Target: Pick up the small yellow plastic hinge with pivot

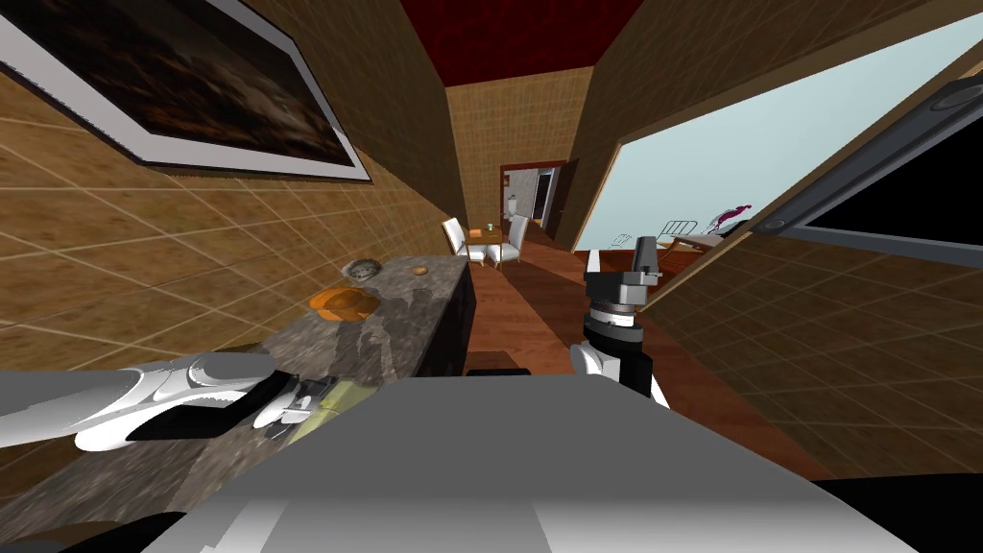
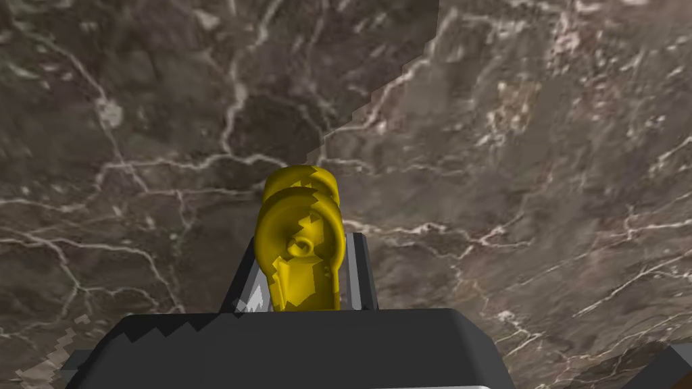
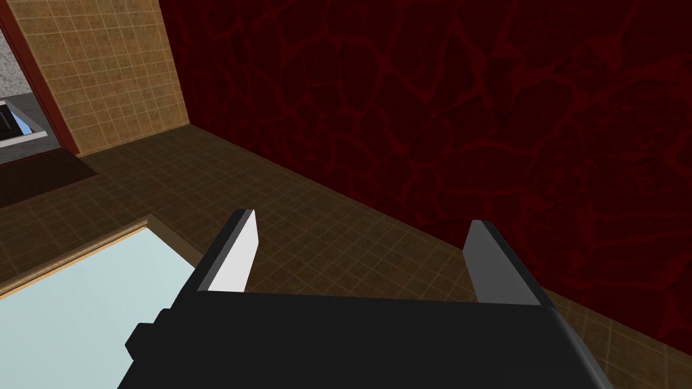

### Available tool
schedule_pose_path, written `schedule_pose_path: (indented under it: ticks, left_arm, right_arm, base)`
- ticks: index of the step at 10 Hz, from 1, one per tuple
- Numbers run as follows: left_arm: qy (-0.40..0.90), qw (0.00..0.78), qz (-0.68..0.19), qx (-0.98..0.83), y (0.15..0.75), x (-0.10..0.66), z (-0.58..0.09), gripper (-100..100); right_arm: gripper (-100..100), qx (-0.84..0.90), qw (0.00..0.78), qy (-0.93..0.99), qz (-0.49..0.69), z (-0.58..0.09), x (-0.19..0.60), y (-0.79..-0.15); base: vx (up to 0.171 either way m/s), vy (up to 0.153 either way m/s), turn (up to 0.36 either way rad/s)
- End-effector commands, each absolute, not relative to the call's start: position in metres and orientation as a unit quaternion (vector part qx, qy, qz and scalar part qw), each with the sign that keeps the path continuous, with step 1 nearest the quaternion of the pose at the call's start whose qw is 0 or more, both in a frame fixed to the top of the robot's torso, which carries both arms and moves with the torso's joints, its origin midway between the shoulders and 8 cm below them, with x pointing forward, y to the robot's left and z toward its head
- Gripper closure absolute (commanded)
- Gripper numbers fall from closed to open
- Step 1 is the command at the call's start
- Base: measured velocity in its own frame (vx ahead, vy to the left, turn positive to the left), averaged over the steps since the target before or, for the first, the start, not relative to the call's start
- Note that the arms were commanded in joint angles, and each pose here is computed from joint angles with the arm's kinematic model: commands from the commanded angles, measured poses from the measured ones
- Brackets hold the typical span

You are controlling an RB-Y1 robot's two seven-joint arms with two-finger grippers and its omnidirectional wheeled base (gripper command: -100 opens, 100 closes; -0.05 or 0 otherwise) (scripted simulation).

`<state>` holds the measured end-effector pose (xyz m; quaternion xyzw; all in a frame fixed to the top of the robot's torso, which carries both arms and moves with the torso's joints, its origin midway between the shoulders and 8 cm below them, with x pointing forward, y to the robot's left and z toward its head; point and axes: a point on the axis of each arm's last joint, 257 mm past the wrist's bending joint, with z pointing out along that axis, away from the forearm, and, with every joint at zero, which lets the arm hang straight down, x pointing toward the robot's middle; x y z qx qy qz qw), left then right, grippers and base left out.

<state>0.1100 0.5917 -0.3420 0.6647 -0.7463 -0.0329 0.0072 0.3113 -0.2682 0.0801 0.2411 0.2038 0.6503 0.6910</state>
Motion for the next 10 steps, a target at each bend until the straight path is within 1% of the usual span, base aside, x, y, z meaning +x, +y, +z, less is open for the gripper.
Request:
schedule_pose_path:
  ticks: [1, 2, 3, 4, 6, 10]
  left_arm:
    - [-0.746, 0.007, -0.033, 0.665, 0.592, 0.110, -0.342, 100]
    - [-0.747, 0.007, -0.033, 0.664, 0.592, 0.110, -0.342, 100]
    - [-0.747, 0.007, -0.033, 0.664, 0.592, 0.110, -0.342, 0]
    - [-0.748, 0.006, -0.033, 0.663, 0.599, 0.113, -0.335, 100]
    - [-0.749, 0.006, -0.033, 0.662, 0.606, 0.113, -0.330, 100]
    - [-0.749, 0.005, -0.032, 0.662, 0.617, 0.115, -0.321, 100]
  right_arm:
    - [0, 0.241, 0.691, 0.204, 0.650, 0.080, 0.311, -0.268]
    - [0, 0.241, 0.691, 0.204, 0.650, 0.080, 0.311, -0.268]
    - [0, 0.241, 0.691, 0.204, 0.650, 0.080, 0.311, -0.268]
    - [0, 0.241, 0.691, 0.204, 0.650, 0.080, 0.311, -0.268]
    - [0, 0.241, 0.691, 0.204, 0.650, 0.080, 0.311, -0.268]
    - [0, 0.241, 0.691, 0.204, 0.650, 0.080, 0.311, -0.268]
  base:
    - [0.000, 0.000, 0.000]
    - [0.000, 0.000, 0.000]
    - [0.000, 0.000, 0.000]
    - [0.009, -0.039, 0.013]
    - [0.005, -0.064, 0.016]
    - [0.004, -0.038, 0.011]
